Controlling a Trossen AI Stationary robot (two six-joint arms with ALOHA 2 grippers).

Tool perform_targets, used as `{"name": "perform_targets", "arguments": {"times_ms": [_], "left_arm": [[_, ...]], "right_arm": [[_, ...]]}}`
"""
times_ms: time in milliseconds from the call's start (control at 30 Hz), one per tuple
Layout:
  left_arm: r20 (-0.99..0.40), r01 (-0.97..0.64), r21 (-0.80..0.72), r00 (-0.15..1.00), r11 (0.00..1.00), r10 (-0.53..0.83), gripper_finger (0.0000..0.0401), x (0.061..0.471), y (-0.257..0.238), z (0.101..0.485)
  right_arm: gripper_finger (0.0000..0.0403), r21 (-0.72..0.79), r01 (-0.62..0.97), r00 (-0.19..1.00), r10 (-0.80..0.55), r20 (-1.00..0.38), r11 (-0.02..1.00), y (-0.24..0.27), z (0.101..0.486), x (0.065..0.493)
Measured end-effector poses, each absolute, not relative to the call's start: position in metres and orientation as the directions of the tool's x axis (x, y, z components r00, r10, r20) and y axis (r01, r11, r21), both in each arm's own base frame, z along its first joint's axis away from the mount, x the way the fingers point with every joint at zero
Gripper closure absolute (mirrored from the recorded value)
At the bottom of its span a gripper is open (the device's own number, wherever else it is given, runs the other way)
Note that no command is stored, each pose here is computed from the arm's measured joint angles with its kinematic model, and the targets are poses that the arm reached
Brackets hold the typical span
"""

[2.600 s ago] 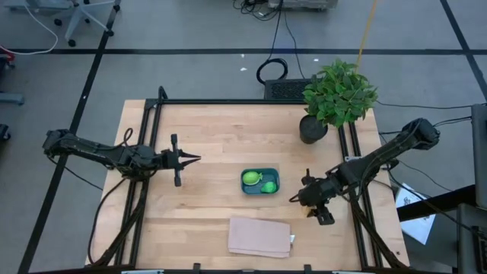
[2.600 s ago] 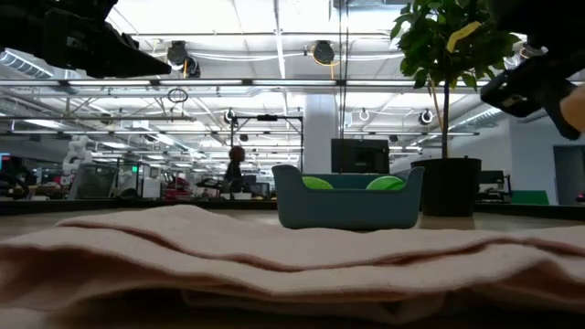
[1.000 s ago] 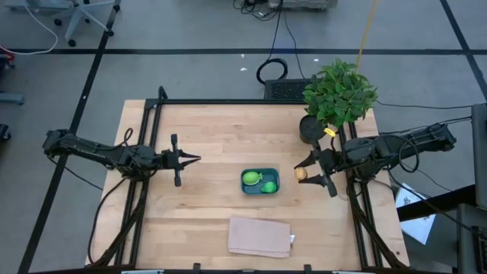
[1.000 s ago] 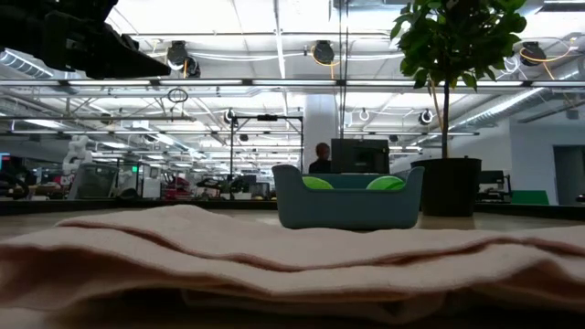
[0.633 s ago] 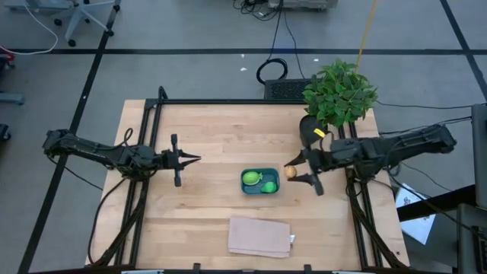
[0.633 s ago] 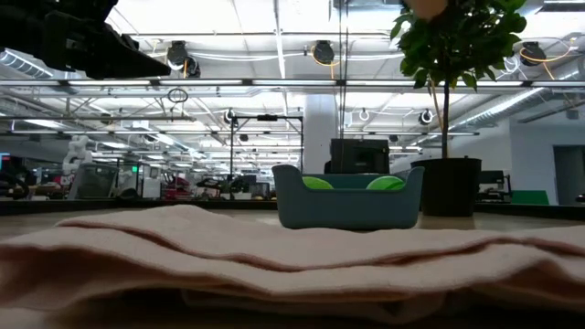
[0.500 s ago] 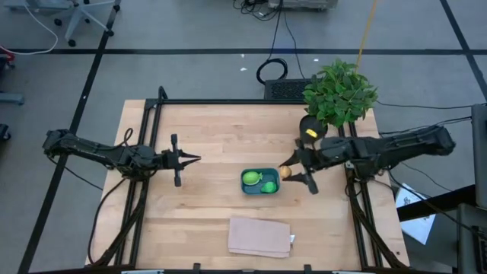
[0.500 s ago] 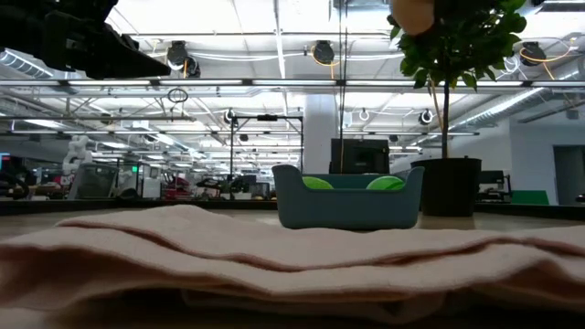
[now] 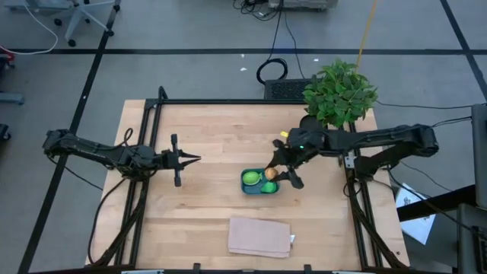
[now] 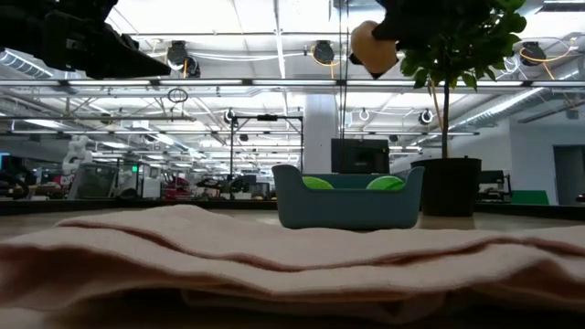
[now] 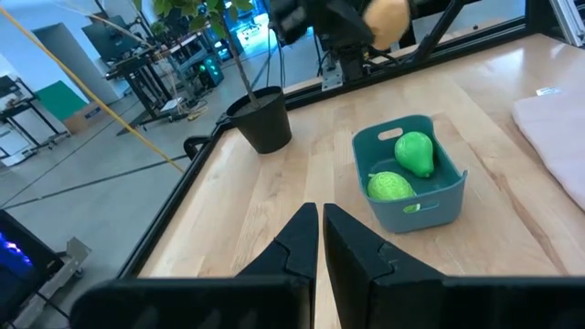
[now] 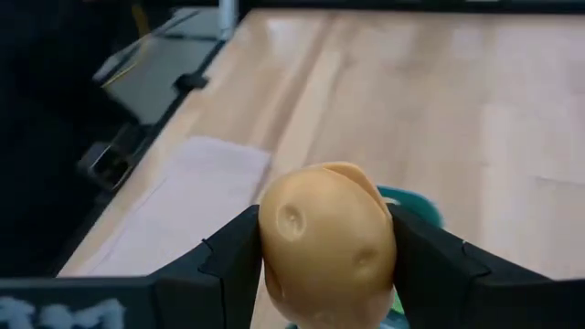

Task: Pick and placing Produce into tupperware
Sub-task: Put the brown potato into the blue bin

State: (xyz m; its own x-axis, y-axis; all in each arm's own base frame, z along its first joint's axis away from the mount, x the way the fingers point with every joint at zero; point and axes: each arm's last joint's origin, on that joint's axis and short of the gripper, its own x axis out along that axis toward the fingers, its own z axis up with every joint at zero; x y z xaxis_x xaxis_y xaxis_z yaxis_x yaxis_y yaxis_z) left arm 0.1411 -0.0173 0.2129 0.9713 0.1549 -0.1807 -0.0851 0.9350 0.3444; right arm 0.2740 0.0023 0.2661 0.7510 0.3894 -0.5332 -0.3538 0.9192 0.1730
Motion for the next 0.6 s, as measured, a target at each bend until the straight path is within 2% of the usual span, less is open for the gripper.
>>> {"name": "perform_targets", "arguments": {"times_ms": [67, 167, 333, 600], "left_arm": [[-0.181, -0.085, 0.344, 0.971, 0.935, 0.155, 0.0375, 0.141, -0.017, 0.213], [-0.180, -0.085, 0.345, 0.971, 0.935, 0.155, 0.0375, 0.141, -0.017, 0.213], [-0.181, -0.085, 0.346, 0.971, 0.934, 0.155, 0.0375, 0.141, -0.017, 0.213], [-0.188, -0.082, 0.349, 0.970, 0.934, 0.155, 0.0375, 0.141, -0.017, 0.212]], "right_arm": [[0.0211, 0.187, -0.413, 0.715, 0.445, -0.539, 0.891, 0.002, 0.261, 0.282], [0.0211, 0.156, -0.454, 0.690, 0.457, -0.561, 0.877, 0.003, 0.251, 0.294], [0.0212, 0.136, -0.475, 0.663, 0.456, -0.594, 0.869, 0.002, 0.227, 0.310], [0.0212, 0.121, -0.489, 0.670, 0.461, -0.582, 0.864, -0.001, 0.220, 0.319]]}}
